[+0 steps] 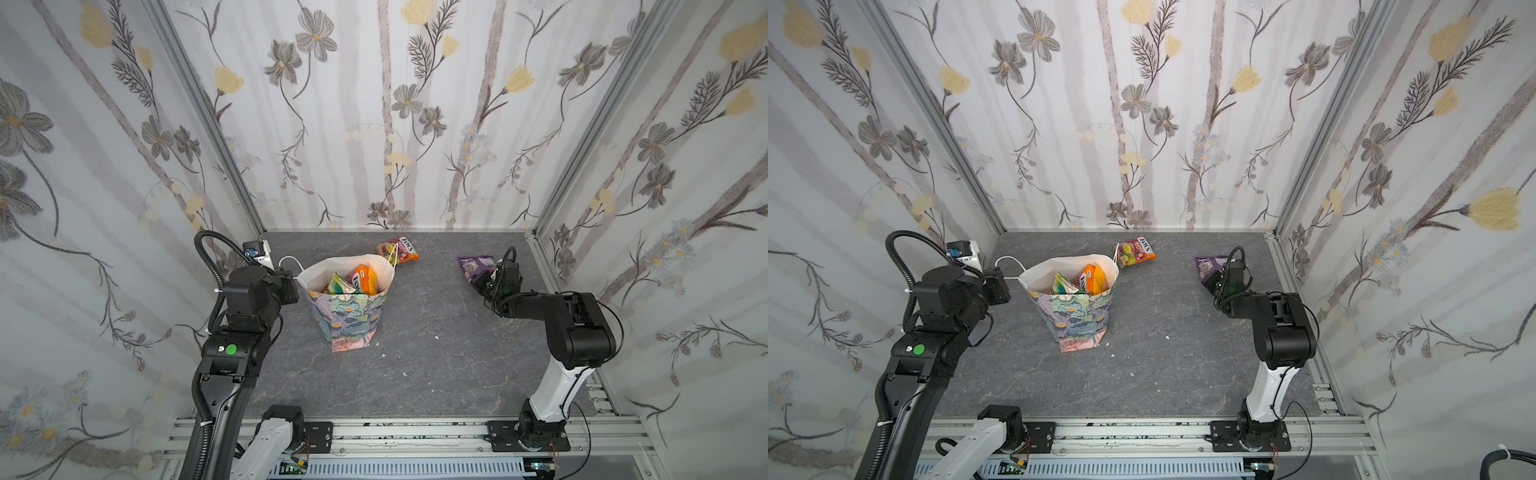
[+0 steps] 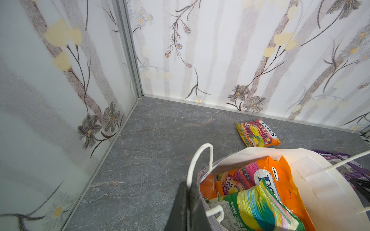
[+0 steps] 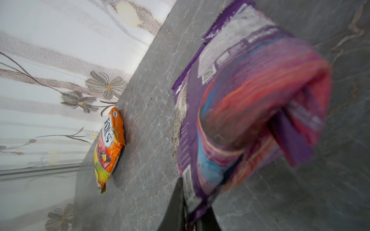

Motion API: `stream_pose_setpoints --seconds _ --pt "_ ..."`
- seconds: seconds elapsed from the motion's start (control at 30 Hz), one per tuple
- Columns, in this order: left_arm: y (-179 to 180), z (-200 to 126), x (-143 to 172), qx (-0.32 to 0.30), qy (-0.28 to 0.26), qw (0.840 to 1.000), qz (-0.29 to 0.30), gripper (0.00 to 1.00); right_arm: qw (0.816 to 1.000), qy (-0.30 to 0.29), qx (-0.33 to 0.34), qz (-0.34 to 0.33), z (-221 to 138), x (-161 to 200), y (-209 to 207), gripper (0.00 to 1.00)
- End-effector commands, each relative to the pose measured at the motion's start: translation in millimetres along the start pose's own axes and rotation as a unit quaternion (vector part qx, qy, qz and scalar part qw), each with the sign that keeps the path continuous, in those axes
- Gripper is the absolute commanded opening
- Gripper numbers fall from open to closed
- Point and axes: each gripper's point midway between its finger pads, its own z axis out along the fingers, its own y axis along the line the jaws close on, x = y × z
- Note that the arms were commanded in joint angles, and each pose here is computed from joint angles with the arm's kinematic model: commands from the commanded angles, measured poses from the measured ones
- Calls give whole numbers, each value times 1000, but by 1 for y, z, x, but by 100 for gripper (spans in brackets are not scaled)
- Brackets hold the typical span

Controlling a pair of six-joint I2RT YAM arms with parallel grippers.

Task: Place the snacks into the paper bag
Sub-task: Pick up the snack from the top-right of the table.

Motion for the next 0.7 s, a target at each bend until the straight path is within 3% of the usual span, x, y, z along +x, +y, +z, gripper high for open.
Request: stream_pose_setpoints --seconds 0.0,0.3,0.53,0.67 --pt "-3 -1 -5 6 -6 1000 -1 4 997 1 44 -63 -14 -4 -5 0" --pt "-5 4 -1 12 3 1000 -2 3 982 22 87 -166 -47 -17 23 0" --pt "-6 3 -4 13 1 1000 -1 2 949 33 154 -272 -73 -32 54 0" --pt "-8 5 -3 18 4 1000 -3 2 934 23 146 -326 -86 -30 89 0"
